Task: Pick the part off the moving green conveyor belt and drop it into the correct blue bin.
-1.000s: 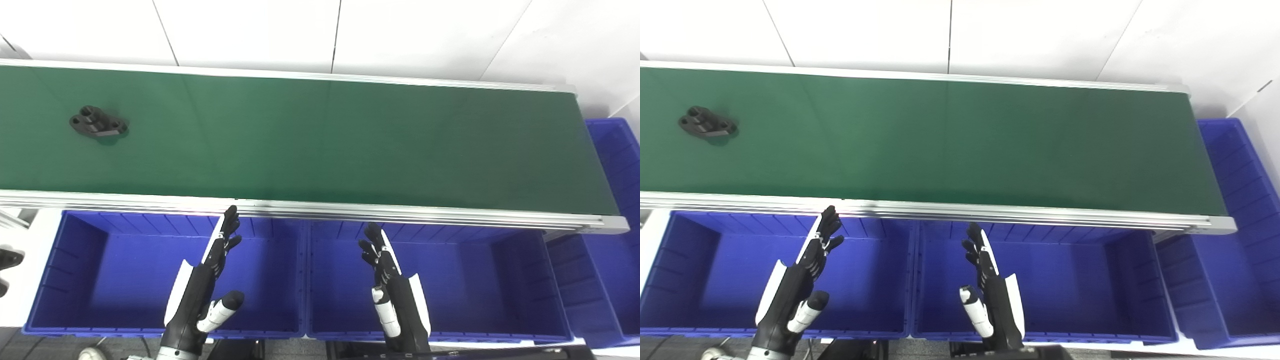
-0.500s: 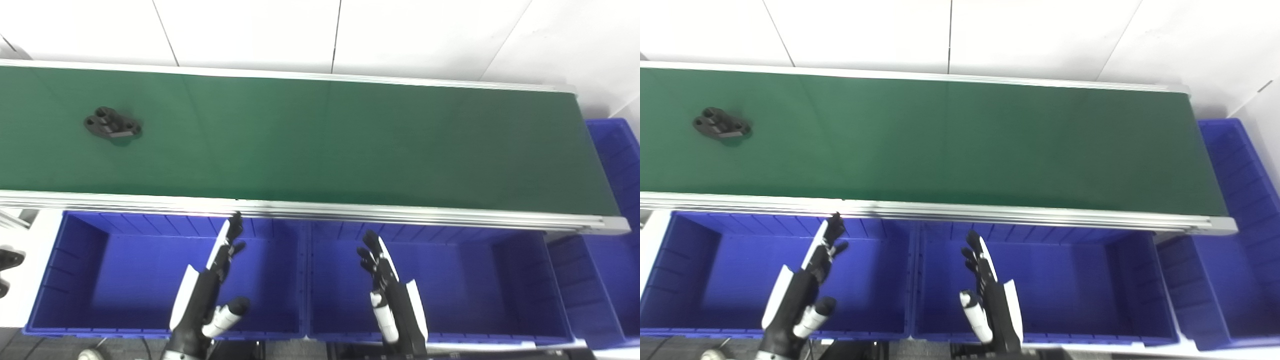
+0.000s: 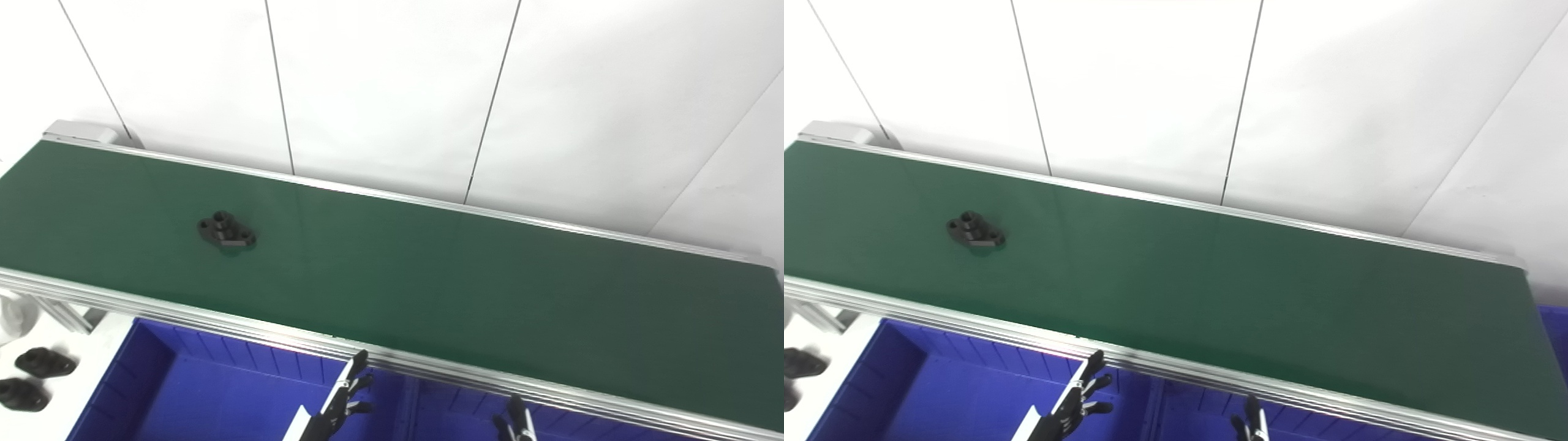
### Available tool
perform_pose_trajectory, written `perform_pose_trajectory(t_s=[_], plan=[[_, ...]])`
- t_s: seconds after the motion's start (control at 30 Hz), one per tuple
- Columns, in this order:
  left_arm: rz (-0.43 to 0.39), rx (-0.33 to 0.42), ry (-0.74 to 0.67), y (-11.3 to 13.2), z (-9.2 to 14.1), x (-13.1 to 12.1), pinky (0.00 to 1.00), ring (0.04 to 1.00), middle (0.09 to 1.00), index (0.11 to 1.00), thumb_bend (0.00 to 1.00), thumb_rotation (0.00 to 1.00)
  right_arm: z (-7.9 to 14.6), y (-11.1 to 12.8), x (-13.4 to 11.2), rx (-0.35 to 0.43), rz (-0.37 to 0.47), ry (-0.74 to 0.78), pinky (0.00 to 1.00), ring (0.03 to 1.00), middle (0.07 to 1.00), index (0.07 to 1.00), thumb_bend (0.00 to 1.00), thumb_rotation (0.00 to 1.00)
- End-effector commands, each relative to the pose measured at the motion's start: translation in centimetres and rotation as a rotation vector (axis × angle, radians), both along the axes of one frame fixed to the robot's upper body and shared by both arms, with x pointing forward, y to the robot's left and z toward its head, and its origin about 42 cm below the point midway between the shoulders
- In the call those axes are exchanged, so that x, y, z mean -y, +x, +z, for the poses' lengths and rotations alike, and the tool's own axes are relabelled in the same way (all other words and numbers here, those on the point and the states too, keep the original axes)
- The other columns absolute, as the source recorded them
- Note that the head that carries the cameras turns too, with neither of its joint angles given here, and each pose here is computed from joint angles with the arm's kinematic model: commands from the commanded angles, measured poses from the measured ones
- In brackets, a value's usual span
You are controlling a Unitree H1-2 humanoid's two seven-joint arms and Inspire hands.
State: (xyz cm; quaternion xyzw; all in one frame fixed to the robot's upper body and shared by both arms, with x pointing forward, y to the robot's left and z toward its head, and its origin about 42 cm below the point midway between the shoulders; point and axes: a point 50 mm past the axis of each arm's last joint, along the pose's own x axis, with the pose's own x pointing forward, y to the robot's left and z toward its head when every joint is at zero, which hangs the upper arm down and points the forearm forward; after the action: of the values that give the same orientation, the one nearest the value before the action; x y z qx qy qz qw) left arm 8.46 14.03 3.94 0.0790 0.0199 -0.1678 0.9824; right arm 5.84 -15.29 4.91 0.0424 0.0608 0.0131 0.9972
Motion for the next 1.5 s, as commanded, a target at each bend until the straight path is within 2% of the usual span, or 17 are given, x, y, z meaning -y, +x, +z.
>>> perform_pose_trajectory(t_s=[0.0, 0.27, 0.37, 0.47, 0.6, 0.77, 0.87, 1.03, 1.1, 1.23, 1.47], plan=[[0.005, 0.056, -0.030, 0.4, 0.8, 0.7, 0.78, 0.931, 0.990, 0.996, 0.85, 0.95, 1.1, 0.0, 0.7, 0.067, 0.012, -0.007, 1.00, 0.955, 0.985, 1.000, 0.78, 0.99], [0.001, 0.051, -0.036, 1.0, 1.1, 1.6, 0.79, 0.933, 0.986, 0.993, 0.88, 0.93, 2.9, 1.0, 1.6, 0.143, 0.054, -0.087, 1.00, 0.942, 0.964, 1.000, 0.79, 0.95], [0.001, 0.044, -0.034, 1.1, 1.2, 1.7, 0.79, 0.924, 0.975, 0.988, 0.87, 0.90, 3.8, 1.5, 1.6, 0.156, 0.045, -0.101, 0.95, 0.911, 0.941, 0.996, 0.80, 0.89], [-0.003, 0.043, -0.025, 1.2, 0.9, 1.8, 0.79, 0.924, 0.975, 0.990, 0.87, 0.89, 4.9, 2.2, 1.4, 0.184, 0.026, -0.133, 0.91, 0.888, 0.925, 0.986, 0.76, 0.84], [-0.004, 0.049, -0.028, 1.4, 0.6, 1.9, 0.79, 0.921, 0.974, 0.983, 0.86, 0.87, 6.2, 3.4, 1.0, 0.234, 0.009, -0.183, 0.80, 0.840, 0.882, 0.960, 0.76, 0.78], [-0.019, 0.047, -0.015, 1.7, 0.7, 1.9, 0.78, 0.925, 0.978, 0.990, 0.87, 0.85, 7.9, 6.4, 0.2, 0.342, 0.038, -0.295, 0.74, 0.821, 0.873, 0.966, 0.72, 0.73], [-0.022, 0.051, -0.016, 1.7, 0.5, 1.8, 0.77, 0.920, 0.976, 0.991, 0.88, 0.84, 8.9, 8.8, -0.5, 0.389, 0.039, -0.381, 0.68, 0.789, 0.837, 0.928, 0.78, 0.69], [-0.030, 0.046, 0.000, 1.7, 0.8, 1.6, 0.77, 0.927, 0.979, 0.992, 0.89, 0.84, 10.4, 12.5, -1.3, 0.425, 0.065, -0.493, 0.67, 0.787, 0.822, 0.898, 0.85, 0.67], [-0.038, 0.049, 0.011, 1.7, 0.8, 1.5, 0.77, 0.936, 0.983, 0.998, 0.88, 0.84, 11.1, 13.9, -1.6, 0.424, 0.074, -0.529, 0.63, 0.759, 0.811, 0.887, 0.86, 0.66], [-0.041, 0.050, 0.003, 1.7, 0.6, 1.3, 0.77, 0.935, 0.985, 1.000, 0.89, 0.82, 12.2, 16.2, -2.3, 0.420, 0.097, -0.600, 0.63, 0.756, 0.813, 0.887, 0.88, 0.68], [-0.035, 0.041, -0.014, 1.6, 0.6, 1.3, 0.79, 0.924, 0.979, 1.000, 0.91, 0.80, 13.1, 19.9, -3.7, 0.542, 0.127, -0.919, 0.59, 0.721, 0.797, 0.864, 0.91, 0.68]])
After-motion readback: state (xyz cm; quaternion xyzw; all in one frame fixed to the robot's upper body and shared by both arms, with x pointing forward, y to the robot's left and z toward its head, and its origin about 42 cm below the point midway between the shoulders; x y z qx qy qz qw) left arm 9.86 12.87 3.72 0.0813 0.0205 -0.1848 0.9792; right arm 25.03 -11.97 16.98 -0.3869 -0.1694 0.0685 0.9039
